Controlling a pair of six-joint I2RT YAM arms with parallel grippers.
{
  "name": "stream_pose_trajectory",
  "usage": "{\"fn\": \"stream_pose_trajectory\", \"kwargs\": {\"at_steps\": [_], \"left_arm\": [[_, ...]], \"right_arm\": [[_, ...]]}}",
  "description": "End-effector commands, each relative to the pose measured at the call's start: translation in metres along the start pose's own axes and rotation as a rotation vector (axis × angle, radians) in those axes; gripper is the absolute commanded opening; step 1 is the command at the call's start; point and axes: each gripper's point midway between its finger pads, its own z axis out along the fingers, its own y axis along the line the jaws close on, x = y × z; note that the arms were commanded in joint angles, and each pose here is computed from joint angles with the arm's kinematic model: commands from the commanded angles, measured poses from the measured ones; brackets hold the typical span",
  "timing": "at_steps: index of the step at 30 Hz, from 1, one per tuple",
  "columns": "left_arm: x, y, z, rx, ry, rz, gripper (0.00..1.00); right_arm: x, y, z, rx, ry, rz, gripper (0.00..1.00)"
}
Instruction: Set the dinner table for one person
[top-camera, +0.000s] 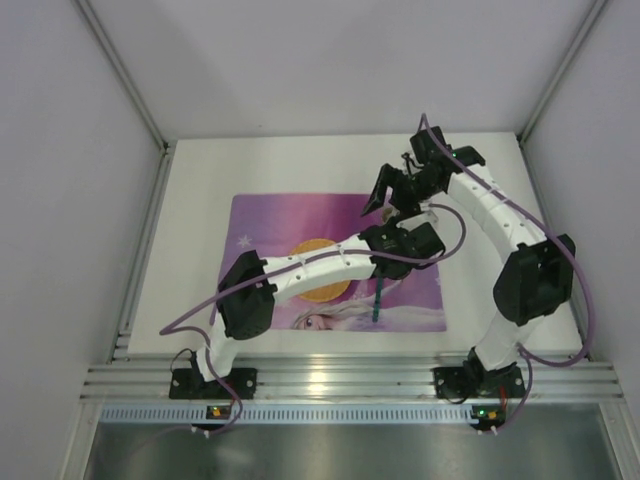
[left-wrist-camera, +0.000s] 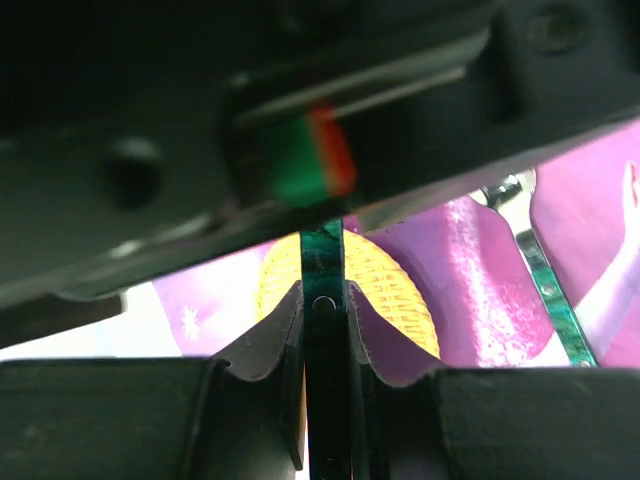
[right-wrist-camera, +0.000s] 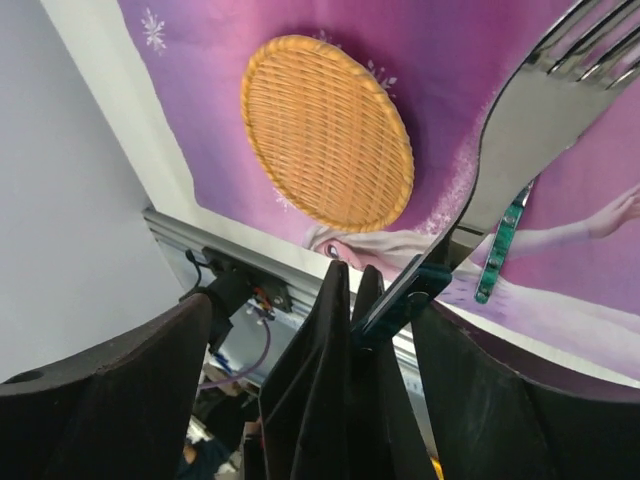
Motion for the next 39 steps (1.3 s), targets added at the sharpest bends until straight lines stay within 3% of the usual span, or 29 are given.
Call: {"fn": "stream_pose_trajectory", "kwargs": {"at_steps": [1,9,14,15,20,28,39], "left_arm": [[-0.023,0.019,-0.016,0.039,-0.078,-0.094,0.0],[0.007,0.057,0.006,0.054,0.018,-0.245,0.0],[0.07,0.119,0.033,0.021,0.164,-0.483,0.0],[0.086,0.121,0.029,0.082,0.192,-0.537,0.0],[0.145,0.164,0.034,0.139,0.256,-0.772,0.0],[0.206,0.134,0.021,0.383,0.42,-0.884,0.0],[0.266,0.095,0.03,0.394,0.716,-0.89,0.0]], "right_arm": [[-0.01,0.032,-0.017,-0.079,-0.034,-0.085,0.81],[-0.083,0.023,-0.087,-0.068,-0.208,-0.057,0.88],[-0.104,-0.005,-0.13,-0.068,-0.293,-0.007,0.9],[-0.108,-0.015,-0.136,-0.06,-0.309,0.01,0.9],[-0.1,-0.05,-0.133,-0.026,-0.291,0.05,0.89],[-0.092,-0.06,-0.115,-0.048,-0.259,0.066,0.89],[-0.092,-0.062,-0.107,-0.059,-0.226,0.059,0.88]]}}
